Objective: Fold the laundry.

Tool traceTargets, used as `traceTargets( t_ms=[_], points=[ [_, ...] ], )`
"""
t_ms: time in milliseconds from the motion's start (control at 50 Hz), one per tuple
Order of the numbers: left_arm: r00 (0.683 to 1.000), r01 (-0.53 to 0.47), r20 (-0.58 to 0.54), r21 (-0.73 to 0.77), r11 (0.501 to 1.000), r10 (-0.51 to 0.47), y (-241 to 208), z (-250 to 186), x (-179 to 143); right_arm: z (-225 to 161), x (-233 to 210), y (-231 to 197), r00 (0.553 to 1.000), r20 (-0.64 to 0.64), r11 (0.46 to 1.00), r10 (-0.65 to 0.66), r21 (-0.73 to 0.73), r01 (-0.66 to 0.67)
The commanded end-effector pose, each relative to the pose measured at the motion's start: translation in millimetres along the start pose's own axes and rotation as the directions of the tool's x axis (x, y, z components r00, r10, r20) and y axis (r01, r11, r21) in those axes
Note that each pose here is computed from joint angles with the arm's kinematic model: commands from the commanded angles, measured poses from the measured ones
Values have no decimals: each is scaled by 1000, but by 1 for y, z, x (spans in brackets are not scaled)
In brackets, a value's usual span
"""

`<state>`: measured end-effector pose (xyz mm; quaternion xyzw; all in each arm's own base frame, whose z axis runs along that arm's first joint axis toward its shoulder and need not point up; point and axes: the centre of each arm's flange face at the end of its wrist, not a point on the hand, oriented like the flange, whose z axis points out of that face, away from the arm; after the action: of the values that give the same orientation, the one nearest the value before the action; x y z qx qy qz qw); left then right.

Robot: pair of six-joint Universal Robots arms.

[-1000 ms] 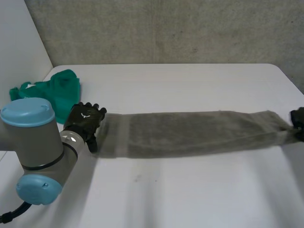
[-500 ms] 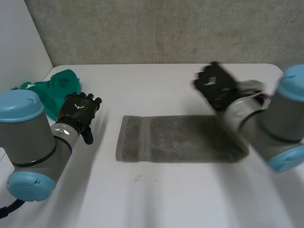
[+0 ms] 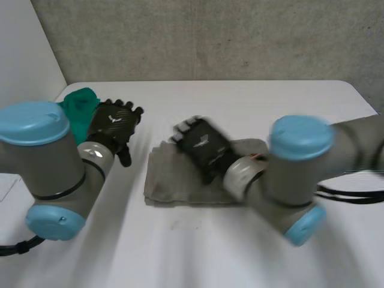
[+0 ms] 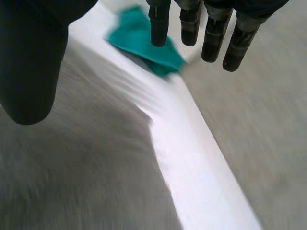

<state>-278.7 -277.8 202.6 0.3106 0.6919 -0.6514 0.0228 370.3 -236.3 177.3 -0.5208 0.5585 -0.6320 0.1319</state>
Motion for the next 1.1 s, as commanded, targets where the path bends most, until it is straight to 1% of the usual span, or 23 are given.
traceTargets(
  t_ms=[20, 60, 140, 240, 340, 420, 460, 520, 540, 600, 660, 680, 720, 780, 840, 900, 920, 960, 980, 1000, 1040, 1060, 1100],
  points=[
    [998, -10, -63, 38, 999, 12, -8, 4, 29, -41, 52, 46, 914, -168, 903, 369, -167, -396],
    [997, -14, -78, 37, 999, 17, -7, 4, 36, -52, 52, 65, 909, -193, 885, 371, -225, -409],
    [994, -21, -111, 35, 999, 25, -4, 4, 51, -66, 60, 95, 916, -237, 867, 324, -314, -388],
    [991, -25, -128, 21, 999, 28, 0, 1, 57, -68, 66, 116, 933, -242, 861, 267, -375, -344],
    [992, -26, -127, 12, 1000, 28, 1, -1, 56, -60, 75, 111, 943, -246, 882, 223, -361, -302],
    [994, -24, -109, 11, 1000, 25, -1, -3, 48, -51, 93, 101, 938, -291, 901, 187, -330, -282],
    [996, -19, -87, 18, 1000, 21, -4, -3, 39, -41, 94, 84, 946, -286, 924, 155, -298, -242],
    [999, -8, -36, 23, 1000, 9, -8, -1, 19, -25, 78, 51, 967, -229, 958, 114, -231, -168],
    [1000, -6, -26, 24, 1000, 6, -9, 0, 14, -15, 63, 27, 980, -182, 977, 77, -181, -111],
    [1000, 7, 16, 39, 999, -8, -16, 1, -1, 0, 28, -6, 996, -87, 995, -6, -101, -2],
    [998, 27, 53, 44, 999, -30, -19, 1, -11, 7, 1, -23, 998, -17, 997, -69, -43, 68],
    [997, 36, 67, 43, 998, -39, -19, 1, -14, 10, -18, -29, 994, 28, 994, -104, -16, 104],
    [991, 67, 111, 35, 997, -70, -18, 2, -23, 13, -38, -33, 989, 74, 991, -131, 11, 130],
    [985, 96, 138, 27, 995, -99, -16, 3, -28, 21, -72, -33, 977, 146, 988, -152, 46, 147],
    [983, 122, 138, 26, 992, -124, -15, 4, -27, 26, -74, -32, 983, 134, 992, -127, 37, 123],
    [984, 129, 120, 23, 991, -131, -15, 2, -22, 25, -64, -38, 996, 81, 999, -31, 11, 30],
    [985, 129, 115, 24, 991, -131, -15, 2, -20, 23, -55, -41, 997, 48, 998, 62, -4, -62],
    [988, 126, 91, 22, 992, -128, -15, 0, -12, 22, -40, -41, 985, 5, 985, 175, -12, -175],
    [989, 126, 79, 25, 992, -128, -16, -1, -7, 21, -30, -40, 972, -20, 972, 234, -14, -234],
    [990, 124, 63, 27, 992, -125, -17, -1, -1, 17, -7, -38, 935, -67, 937, 348, -11, -350],
    [992, 121, 19, 25, 992, -121, -16, -3, 14, 14, 8, -35, 898, -96, 902, 429, -11, -431],
    [993, 120, 4, 25, 992, -120, -16, -4, 18, 9, 21, -31, 862, -122, 867, 492, -14, -498],
    [991, 127, -35, 32, 991, -126, -18, -6, 30, 6, 29, -26, 836, -143, 843, 529, -28, -538]
  ],
)
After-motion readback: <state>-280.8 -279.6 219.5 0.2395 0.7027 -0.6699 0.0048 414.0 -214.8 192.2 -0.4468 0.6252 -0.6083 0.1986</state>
